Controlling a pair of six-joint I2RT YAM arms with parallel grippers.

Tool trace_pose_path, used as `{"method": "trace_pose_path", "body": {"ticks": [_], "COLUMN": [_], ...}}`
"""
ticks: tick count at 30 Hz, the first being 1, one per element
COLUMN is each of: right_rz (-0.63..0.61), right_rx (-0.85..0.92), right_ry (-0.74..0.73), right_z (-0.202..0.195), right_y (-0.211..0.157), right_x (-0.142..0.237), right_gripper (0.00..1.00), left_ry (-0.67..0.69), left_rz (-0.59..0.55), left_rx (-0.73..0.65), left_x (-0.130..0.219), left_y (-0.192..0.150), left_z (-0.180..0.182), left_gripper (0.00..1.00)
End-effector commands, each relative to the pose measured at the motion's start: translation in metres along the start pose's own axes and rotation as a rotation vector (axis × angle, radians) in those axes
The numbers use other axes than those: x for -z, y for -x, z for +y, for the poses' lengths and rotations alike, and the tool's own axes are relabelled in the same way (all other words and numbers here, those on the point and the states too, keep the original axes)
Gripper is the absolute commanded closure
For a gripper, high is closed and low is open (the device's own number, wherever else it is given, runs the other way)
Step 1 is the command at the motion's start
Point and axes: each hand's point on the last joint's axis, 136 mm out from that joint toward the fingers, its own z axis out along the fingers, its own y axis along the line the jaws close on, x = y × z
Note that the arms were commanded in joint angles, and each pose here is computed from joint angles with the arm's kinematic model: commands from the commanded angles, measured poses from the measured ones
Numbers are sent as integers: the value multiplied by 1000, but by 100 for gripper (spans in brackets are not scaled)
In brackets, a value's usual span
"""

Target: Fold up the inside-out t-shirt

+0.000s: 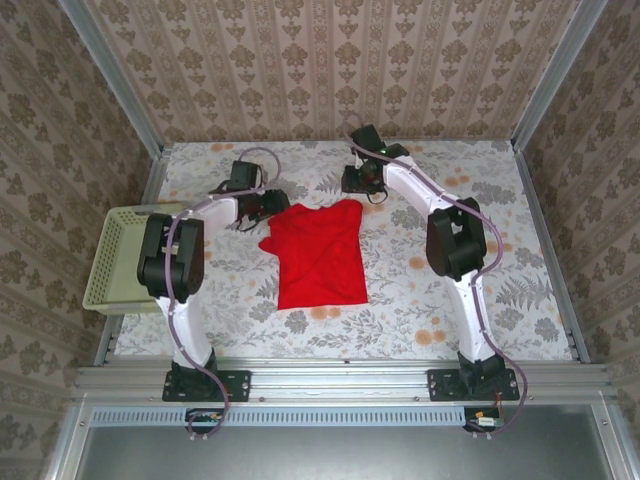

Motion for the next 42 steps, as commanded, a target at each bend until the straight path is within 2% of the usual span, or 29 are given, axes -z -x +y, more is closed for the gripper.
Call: {"method": "trace_pose_path", "body": {"ticks": [1, 4, 8, 13, 17, 21, 27, 34, 38, 42], "right_rz": [13, 11, 6, 23, 29, 50, 93, 132, 132, 132], "right_rx": [14, 20, 15, -56, -92, -111, -118, -114, -108, -106], "right_ry": [-46, -49, -33, -23, -24, -27, -72, -80, -90, -95], "right_z": [-9, -11, -9, -21, -30, -36, -50, -54, -56, -57], "right_y": [1, -11, -42, -83, -104, -120, -136, -145, -144, -142], "right_x": [17, 34, 52, 57, 51, 42, 20, 2, 1, -1], "right_gripper": [56, 53, 47, 41, 40, 39, 39, 39, 39, 39], "left_ry": [132, 258, 230, 109, 82, 19, -39, -107, -171, -277], "left_rz": [16, 37, 30, 38, 71, 93, 98, 35, -3, -32], "left_rx": [5, 43, 115, 167, 178, 199, 161, 70, 42, 49], "left_x": [28, 59, 78, 72, 53, 32, 19, 43, 57, 66], "left_y": [3, -18, -56, -82, -91, -93, -87, -81, -79, -77], "left_z": [15, 31, 31, 13, 7, -2, -19, -53, -72, -87], "left_gripper": [32, 24, 19, 19, 22, 30, 52, 81, 90, 91]}}
